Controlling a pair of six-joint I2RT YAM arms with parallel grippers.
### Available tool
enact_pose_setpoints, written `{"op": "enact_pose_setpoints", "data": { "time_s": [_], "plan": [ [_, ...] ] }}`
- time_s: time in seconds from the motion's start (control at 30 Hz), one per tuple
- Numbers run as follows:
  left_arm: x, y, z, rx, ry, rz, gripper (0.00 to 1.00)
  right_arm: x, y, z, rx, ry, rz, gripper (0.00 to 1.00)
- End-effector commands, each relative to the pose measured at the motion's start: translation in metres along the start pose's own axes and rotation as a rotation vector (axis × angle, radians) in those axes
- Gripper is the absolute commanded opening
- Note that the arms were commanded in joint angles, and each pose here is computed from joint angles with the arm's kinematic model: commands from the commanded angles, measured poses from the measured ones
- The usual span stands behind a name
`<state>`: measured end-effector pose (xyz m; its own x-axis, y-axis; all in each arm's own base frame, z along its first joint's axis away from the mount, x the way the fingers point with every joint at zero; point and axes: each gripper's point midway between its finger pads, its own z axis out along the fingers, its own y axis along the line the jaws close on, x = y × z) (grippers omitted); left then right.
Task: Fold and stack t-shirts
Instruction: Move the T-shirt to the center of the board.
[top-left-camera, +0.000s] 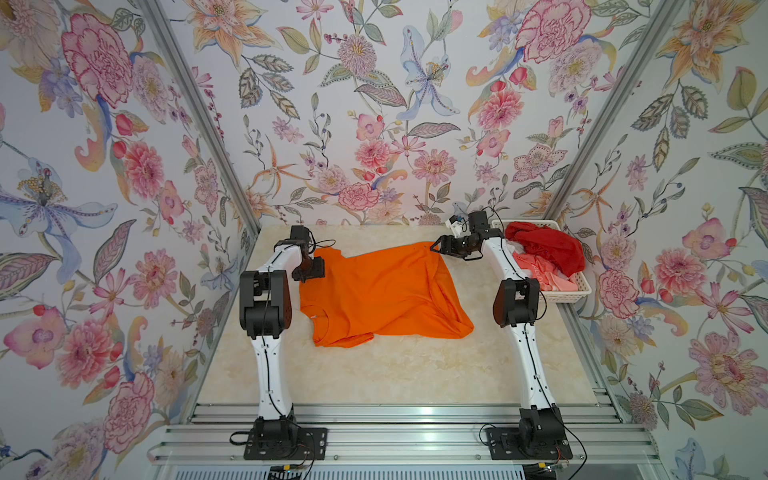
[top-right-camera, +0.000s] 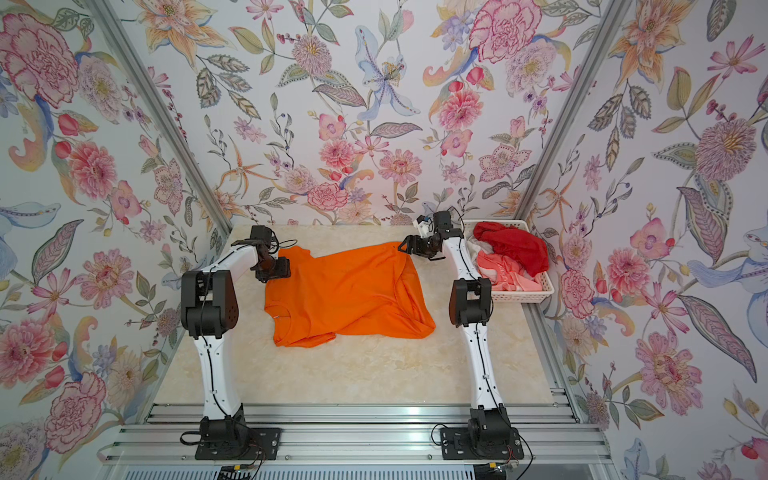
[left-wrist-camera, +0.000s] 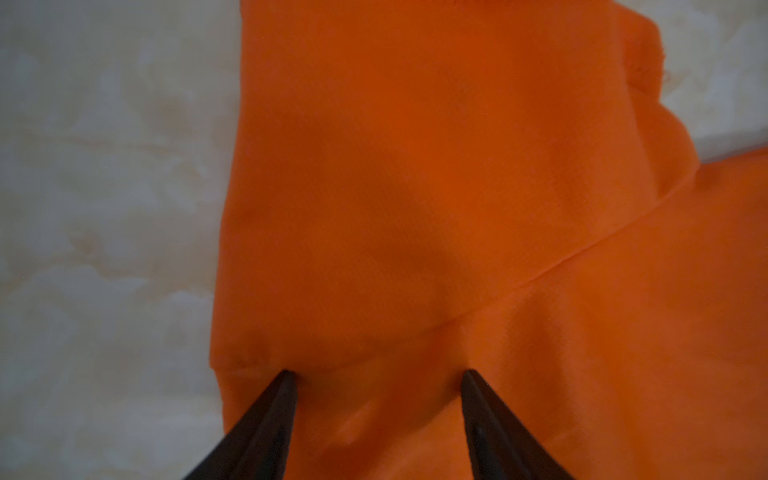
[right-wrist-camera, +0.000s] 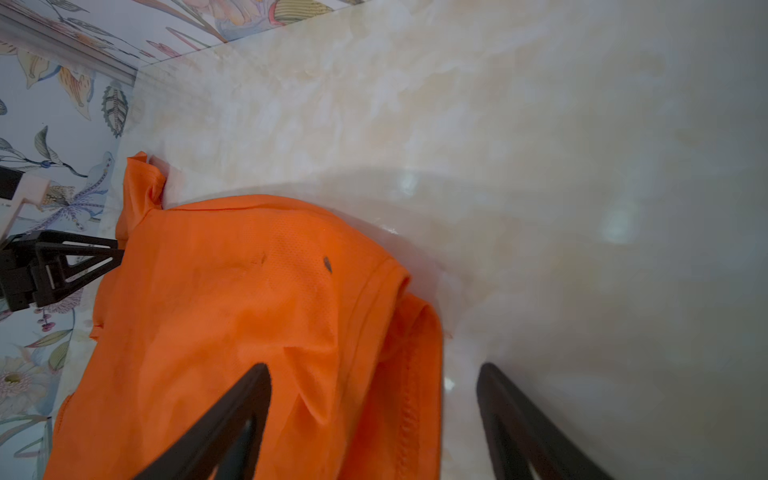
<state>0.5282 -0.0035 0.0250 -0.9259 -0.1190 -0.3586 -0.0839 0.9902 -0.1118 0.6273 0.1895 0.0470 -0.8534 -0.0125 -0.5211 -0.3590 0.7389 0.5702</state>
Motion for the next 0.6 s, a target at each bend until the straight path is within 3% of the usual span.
{"op": "enact_pose_setpoints", "data": {
  "time_s": [0.0, 0.17, 0.23, 0.3, 0.4, 0.43, 0.57],
  "plan": [
    [0.001, -0.008, 0.005, 0.055, 0.017, 0.006, 0.65, 0.016, -0.006, 0.029, -0.01, 0.018, 0.063, 0.81],
    [0.007, -0.023, 0.011, 0.089, 0.036, 0.031, 0.64, 0.009, 0.007, 0.047, -0.042, -0.024, 0.071, 0.77],
    [0.015, -0.033, 0.017, 0.109, 0.059, 0.047, 0.63, 0.01, 0.014, 0.054, -0.052, -0.028, 0.07, 0.7],
    [0.027, -0.042, 0.024, 0.094, 0.087, 0.079, 0.62, 0.013, 0.022, 0.058, -0.06, -0.017, 0.071, 0.48],
    [0.043, -0.046, 0.029, 0.063, 0.119, 0.105, 0.57, 0.027, 0.018, 0.06, -0.016, 0.032, 0.075, 0.05],
    [0.048, -0.046, 0.03, 0.056, 0.131, 0.103, 0.53, 0.032, 0.014, 0.059, 0.004, 0.052, 0.082, 0.0],
    [0.074, -0.043, 0.021, 0.024, 0.172, 0.098, 0.25, 0.062, 0.003, 0.052, 0.055, 0.156, 0.107, 0.0]
  ]
}}
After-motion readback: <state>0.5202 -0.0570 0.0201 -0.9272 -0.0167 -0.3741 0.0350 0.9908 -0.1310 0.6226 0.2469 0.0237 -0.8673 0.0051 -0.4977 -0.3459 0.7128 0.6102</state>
